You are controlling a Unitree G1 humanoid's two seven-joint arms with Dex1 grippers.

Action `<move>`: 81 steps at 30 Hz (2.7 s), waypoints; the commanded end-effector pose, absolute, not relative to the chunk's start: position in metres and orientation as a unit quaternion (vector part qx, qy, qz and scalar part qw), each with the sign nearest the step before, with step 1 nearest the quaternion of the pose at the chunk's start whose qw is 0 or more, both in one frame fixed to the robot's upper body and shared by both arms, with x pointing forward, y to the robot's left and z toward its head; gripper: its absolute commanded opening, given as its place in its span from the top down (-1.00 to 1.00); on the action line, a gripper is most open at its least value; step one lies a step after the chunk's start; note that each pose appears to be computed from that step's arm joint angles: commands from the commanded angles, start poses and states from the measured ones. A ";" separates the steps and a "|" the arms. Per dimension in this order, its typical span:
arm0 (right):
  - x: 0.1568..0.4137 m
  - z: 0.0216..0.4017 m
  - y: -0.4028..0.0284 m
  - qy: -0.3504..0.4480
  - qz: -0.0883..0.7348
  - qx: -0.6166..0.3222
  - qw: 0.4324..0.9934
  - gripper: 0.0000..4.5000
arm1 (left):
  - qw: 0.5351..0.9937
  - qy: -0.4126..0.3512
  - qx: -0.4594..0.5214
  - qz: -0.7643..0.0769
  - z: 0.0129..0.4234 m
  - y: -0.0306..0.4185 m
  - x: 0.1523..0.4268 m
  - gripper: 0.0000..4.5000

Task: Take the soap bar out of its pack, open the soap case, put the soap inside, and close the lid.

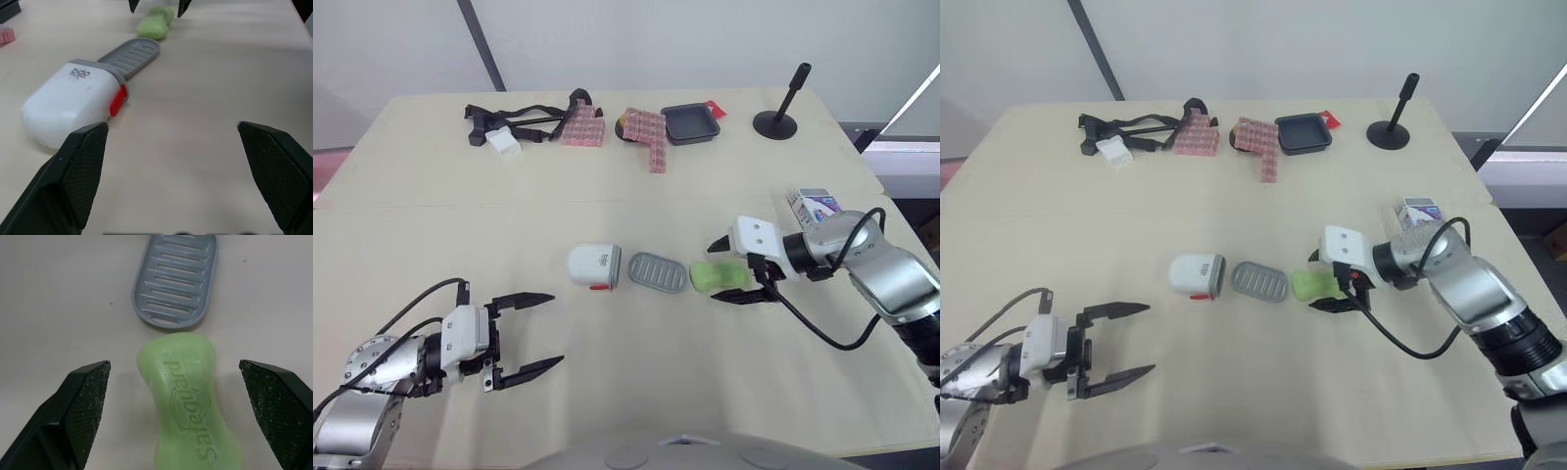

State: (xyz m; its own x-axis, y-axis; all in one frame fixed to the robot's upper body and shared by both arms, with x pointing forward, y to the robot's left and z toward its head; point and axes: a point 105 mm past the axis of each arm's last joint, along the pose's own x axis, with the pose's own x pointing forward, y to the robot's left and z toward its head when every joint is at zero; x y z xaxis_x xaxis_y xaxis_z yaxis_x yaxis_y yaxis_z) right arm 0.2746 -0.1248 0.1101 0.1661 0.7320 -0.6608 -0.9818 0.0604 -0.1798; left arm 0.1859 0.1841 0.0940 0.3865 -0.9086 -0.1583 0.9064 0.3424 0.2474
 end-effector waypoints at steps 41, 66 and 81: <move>0.282 0.101 -0.133 0.238 0.597 -0.322 0.695 0.24 | 0.805 -0.041 0.200 -0.557 0.115 0.196 0.223 -1.00; 0.269 0.151 -0.029 0.221 0.577 -0.249 0.746 0.24 | 0.822 -0.049 0.189 -0.536 0.121 0.196 0.239 -1.00; 0.275 0.131 -0.026 0.255 0.560 -0.267 0.741 0.24 | 0.822 -0.054 0.188 -0.535 0.123 0.190 0.242 -1.00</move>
State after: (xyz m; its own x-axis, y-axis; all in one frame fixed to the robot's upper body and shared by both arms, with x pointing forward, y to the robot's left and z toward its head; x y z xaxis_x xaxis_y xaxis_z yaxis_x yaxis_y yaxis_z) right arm 0.2742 -0.0307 0.1220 0.2335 0.6773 -0.6977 -0.9645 0.2525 -0.0776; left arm 0.2418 0.1922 0.1158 0.4214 -0.8978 -0.1277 0.8701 0.3606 0.3360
